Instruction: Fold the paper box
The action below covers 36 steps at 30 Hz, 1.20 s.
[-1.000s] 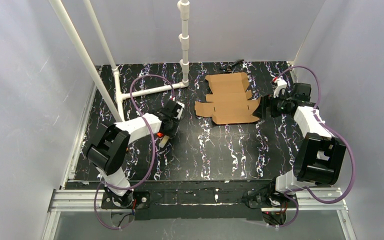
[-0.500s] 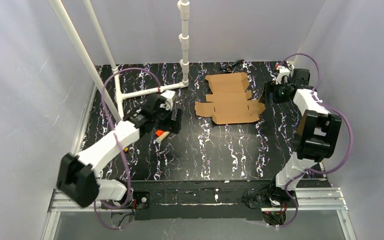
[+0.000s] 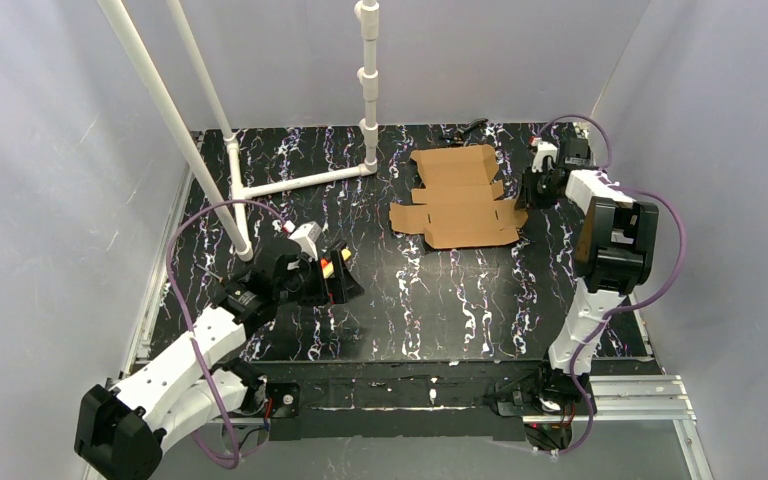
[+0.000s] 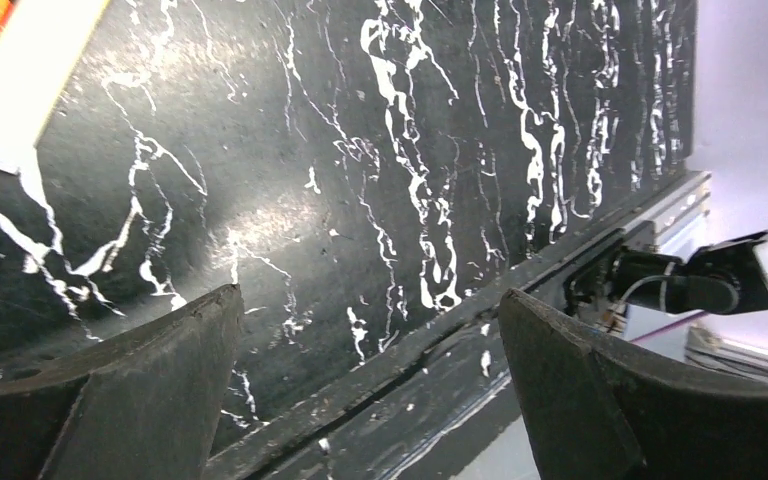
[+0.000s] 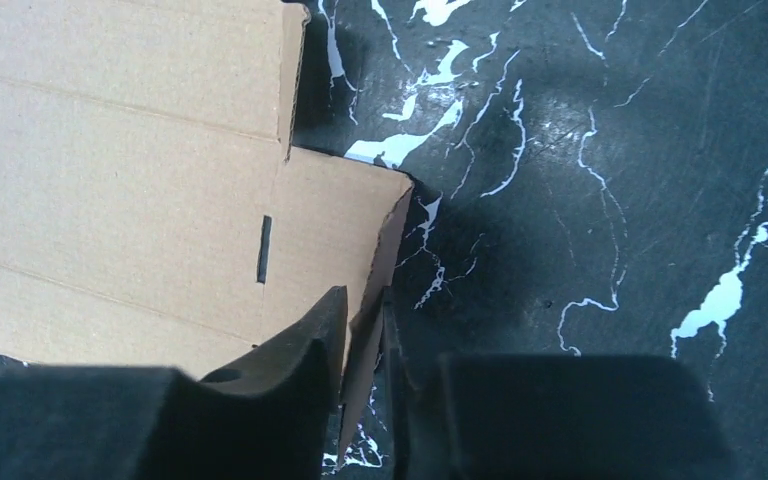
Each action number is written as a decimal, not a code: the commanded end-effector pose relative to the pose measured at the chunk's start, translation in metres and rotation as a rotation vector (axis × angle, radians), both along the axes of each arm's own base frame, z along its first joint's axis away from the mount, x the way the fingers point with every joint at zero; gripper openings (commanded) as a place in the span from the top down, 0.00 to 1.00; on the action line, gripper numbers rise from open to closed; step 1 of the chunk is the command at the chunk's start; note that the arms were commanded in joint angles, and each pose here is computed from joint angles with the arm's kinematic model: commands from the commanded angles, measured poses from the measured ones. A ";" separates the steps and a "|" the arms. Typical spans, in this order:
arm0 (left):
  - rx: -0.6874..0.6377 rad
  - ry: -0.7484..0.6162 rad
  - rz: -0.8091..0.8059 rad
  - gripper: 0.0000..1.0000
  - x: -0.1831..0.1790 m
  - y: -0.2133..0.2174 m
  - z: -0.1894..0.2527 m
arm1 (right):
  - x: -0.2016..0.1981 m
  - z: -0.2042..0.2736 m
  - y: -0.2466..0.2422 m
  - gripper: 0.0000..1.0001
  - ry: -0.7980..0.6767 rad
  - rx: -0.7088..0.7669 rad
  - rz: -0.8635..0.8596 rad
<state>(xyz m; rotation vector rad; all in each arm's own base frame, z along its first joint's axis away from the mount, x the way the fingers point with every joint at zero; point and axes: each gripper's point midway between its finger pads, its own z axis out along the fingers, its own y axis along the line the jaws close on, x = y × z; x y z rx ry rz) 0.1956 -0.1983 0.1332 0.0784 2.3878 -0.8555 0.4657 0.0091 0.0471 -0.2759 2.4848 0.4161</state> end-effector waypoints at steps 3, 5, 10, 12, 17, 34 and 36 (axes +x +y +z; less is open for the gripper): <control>-0.186 0.009 0.036 0.02 0.000 -0.017 0.017 | 0.020 0.021 -0.004 0.88 -0.087 0.009 -0.035; -0.188 0.009 0.033 0.02 0.001 -0.019 0.018 | 0.014 0.025 -0.002 0.94 -0.106 0.015 -0.032; -0.204 0.023 0.012 0.02 0.004 -0.027 0.018 | -0.026 0.047 0.019 0.99 -0.142 0.095 0.020; -0.231 0.024 0.011 0.02 0.006 -0.031 0.017 | -0.053 0.054 0.031 0.99 -0.142 0.142 0.055; -0.282 0.071 0.027 0.02 0.007 -0.038 0.010 | -0.116 0.059 0.057 0.99 -0.115 0.228 0.179; -0.100 0.220 0.150 0.07 -0.002 -0.043 -0.062 | -0.173 0.046 0.077 0.99 -0.104 0.299 0.276; -0.062 0.235 0.168 0.12 -0.001 -0.045 -0.072 | -0.174 0.045 0.079 0.99 -0.097 0.311 0.282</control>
